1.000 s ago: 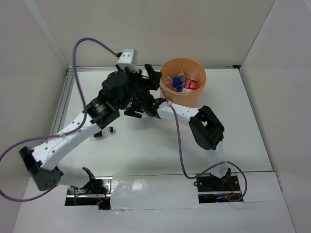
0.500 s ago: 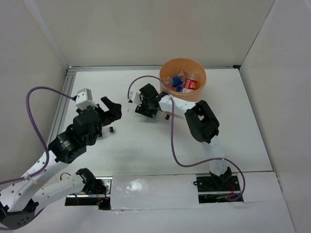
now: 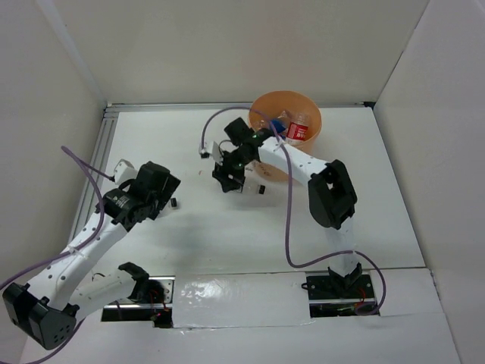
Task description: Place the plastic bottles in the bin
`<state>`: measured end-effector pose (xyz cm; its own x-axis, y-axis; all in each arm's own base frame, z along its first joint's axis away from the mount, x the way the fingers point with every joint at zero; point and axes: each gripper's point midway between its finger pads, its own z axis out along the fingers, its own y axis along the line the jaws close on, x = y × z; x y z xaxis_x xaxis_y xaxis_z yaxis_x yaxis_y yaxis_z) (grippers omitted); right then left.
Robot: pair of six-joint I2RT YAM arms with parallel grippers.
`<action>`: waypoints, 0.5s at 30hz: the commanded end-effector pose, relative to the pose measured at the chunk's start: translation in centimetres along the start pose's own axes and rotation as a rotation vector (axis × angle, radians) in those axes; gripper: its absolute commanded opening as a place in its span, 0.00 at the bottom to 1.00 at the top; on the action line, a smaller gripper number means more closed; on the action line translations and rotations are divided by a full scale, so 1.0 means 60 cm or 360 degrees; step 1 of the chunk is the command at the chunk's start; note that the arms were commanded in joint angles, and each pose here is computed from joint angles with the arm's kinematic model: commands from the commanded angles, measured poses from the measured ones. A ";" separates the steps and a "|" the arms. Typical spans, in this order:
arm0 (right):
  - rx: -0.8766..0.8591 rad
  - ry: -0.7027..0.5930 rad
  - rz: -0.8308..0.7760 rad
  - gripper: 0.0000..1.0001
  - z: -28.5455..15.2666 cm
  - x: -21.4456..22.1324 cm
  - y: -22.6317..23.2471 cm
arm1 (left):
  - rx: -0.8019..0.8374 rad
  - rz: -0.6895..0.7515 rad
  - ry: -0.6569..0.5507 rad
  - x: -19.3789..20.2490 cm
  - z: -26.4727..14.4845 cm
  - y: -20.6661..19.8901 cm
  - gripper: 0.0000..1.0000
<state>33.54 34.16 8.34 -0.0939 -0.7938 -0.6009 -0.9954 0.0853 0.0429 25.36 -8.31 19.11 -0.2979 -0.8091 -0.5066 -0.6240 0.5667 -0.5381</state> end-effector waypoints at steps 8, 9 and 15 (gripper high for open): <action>0.0230 -0.1152 -0.0054 0.31 -0.388 -0.317 -0.043 | -0.0378 -0.0427 0.0195 -0.004 0.036 0.059 1.00; 0.0308 -0.1213 -0.0053 0.31 -0.422 -0.331 -0.049 | -0.0408 -0.0435 0.0234 0.004 0.041 0.065 1.00; 0.0920 -0.1205 0.0075 0.36 -0.523 -0.265 -0.202 | -0.0521 -0.0421 0.0272 0.026 0.078 0.100 1.00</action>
<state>43.20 29.92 39.98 0.0674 -0.2322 -0.9703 -0.8934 0.4190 -0.1623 24.74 -5.23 12.71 -0.2023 -0.9376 -0.2829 -0.8715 0.3041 -0.3846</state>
